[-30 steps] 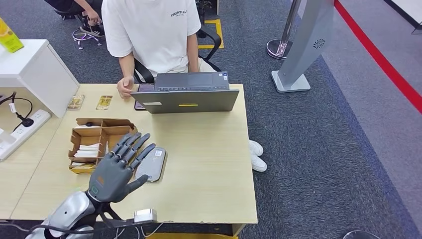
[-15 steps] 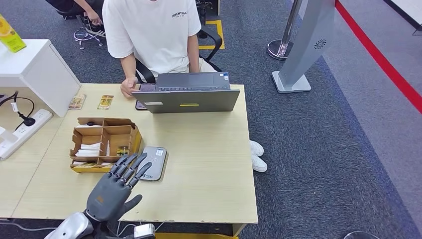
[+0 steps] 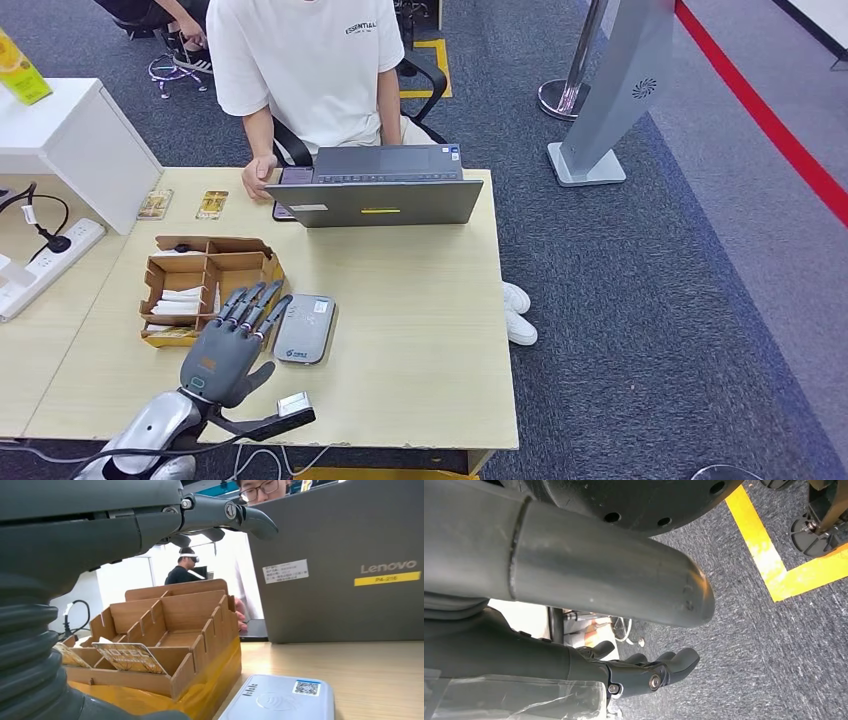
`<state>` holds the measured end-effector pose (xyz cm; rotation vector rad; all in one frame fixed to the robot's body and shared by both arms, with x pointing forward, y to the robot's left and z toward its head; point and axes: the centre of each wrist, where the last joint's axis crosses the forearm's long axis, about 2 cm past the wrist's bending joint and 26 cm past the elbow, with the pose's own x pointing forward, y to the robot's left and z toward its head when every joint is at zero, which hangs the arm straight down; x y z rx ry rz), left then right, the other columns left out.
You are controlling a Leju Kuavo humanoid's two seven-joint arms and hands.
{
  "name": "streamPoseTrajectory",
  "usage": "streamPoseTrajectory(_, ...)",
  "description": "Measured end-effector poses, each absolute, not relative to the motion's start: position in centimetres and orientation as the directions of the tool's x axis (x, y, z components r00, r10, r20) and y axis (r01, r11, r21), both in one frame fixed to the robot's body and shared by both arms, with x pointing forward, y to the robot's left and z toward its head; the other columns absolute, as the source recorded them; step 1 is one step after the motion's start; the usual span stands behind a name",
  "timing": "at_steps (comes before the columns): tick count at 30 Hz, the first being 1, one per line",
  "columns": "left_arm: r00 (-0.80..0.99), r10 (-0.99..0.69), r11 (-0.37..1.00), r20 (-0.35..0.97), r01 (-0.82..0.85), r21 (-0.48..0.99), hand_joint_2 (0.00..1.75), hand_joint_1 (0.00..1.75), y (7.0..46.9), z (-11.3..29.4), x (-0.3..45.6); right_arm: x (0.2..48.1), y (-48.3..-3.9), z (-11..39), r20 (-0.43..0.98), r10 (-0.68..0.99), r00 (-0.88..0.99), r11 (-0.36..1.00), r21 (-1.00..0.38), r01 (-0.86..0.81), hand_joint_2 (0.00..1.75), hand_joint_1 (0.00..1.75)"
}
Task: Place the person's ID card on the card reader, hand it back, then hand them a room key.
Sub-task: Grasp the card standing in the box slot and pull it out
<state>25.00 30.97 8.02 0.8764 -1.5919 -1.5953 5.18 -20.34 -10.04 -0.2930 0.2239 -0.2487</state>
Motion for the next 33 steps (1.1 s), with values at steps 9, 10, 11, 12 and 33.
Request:
streamPoseTrajectory(9, -0.503, -0.864, 0.012, 0.026, 0.031, 0.999, 1.75, 0.00, 30.9, 7.6, 25.3, 5.2, -20.3, -10.0, -0.181, -0.276, 0.944, 0.927, -0.311, 0.211, 0.00, 0.00)
streamPoseTrajectory(10, -0.502, -0.865, 0.012, 0.026, 0.032, 0.999, 1.75, 0.00, 30.9, 7.6, 25.3, 5.2, -20.3, -10.0, -0.181, -0.276, 0.944, 0.927, -0.311, 0.211, 0.00, 0.00)
streamPoseTrajectory(11, -0.500, -0.865, 0.011, 0.027, 0.033, 0.999, 1.75, 0.00, 31.0, 7.6, 25.3, 5.2, -20.3, -10.0, -0.181, -0.276, 0.944, 0.927, -0.311, 0.211, 0.00, 0.00)
streamPoseTrajectory(12, -0.499, -0.866, 0.012, 0.027, 0.034, 0.999, 1.75, 0.00, 31.0, 7.5, 25.3, 5.2, -20.3, -10.0, -0.181, -0.276, 0.944, 0.926, -0.311, 0.211, 0.00, 0.00)
streamPoseTrajectory(33, -0.415, -0.909, 0.033, 0.029, -0.001, 0.999, 1.75, 0.00, 31.9, 7.9, 26.2, 5.2, -20.4, -10.0, -0.187, -0.282, 0.941, 0.927, -0.307, 0.217, 0.00, 0.00)
